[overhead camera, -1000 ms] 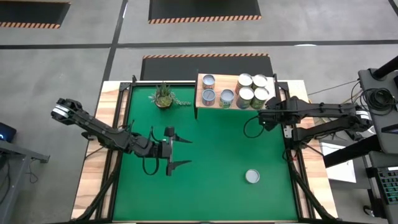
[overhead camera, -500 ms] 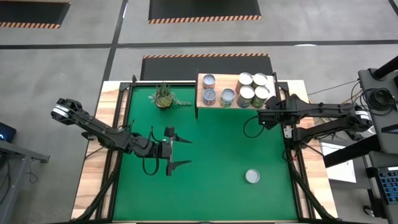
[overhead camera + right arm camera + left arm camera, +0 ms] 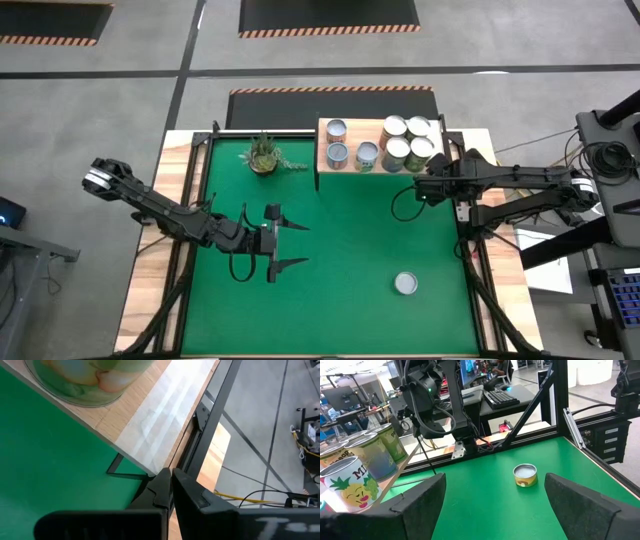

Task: Pick and place cans onto a shelf
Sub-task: Adjust the shelf, then put the canned mushrooms on the shelf

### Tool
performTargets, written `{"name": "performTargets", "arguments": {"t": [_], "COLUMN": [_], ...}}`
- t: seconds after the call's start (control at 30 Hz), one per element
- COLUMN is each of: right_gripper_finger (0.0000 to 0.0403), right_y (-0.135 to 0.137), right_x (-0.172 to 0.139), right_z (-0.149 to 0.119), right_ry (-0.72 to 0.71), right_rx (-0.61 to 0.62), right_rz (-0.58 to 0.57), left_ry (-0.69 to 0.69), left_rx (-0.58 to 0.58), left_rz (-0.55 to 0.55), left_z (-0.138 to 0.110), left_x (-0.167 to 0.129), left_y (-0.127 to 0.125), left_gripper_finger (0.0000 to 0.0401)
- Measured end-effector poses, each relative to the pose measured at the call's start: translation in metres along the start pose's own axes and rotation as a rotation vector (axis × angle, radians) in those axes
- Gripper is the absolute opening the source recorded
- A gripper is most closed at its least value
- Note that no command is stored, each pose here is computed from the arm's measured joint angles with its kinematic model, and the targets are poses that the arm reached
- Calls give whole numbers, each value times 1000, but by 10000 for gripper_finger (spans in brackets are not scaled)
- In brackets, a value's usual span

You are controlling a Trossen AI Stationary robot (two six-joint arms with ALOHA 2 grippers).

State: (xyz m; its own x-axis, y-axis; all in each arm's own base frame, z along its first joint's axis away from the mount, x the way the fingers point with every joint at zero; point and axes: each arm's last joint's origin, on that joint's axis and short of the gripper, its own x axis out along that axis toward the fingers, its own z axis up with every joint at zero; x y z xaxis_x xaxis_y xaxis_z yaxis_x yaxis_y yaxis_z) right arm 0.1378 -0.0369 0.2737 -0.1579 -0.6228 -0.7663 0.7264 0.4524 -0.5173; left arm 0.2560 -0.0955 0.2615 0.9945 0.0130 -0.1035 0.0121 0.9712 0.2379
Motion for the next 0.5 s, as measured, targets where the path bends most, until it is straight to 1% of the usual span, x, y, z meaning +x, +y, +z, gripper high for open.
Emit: {"name": "performTargets", "arguments": {"t": [0.13,0.23,0.37,0.5], "right_gripper_finger": [8,8,8,8], "right_y": [0,-1,-1,8], "right_x": [0,-2,-9,-21], "right_z": [-1,-1,-3,-4], "right_ry": [11,35,50,-57], "right_rx": [-21,-15,-6,-26], "right_rz": [9,48,149,294], "left_ry": [0,5,9,38], "left_rx": [0,-5,-27,-15], "left_rz": [0,-1,-3,-12], "left_z": [0,0,5,7], "left_x": [0,-1,-10,-18], "left_y": [0,0,5,8], "left_gripper_finger": [320,320,320,320]}}
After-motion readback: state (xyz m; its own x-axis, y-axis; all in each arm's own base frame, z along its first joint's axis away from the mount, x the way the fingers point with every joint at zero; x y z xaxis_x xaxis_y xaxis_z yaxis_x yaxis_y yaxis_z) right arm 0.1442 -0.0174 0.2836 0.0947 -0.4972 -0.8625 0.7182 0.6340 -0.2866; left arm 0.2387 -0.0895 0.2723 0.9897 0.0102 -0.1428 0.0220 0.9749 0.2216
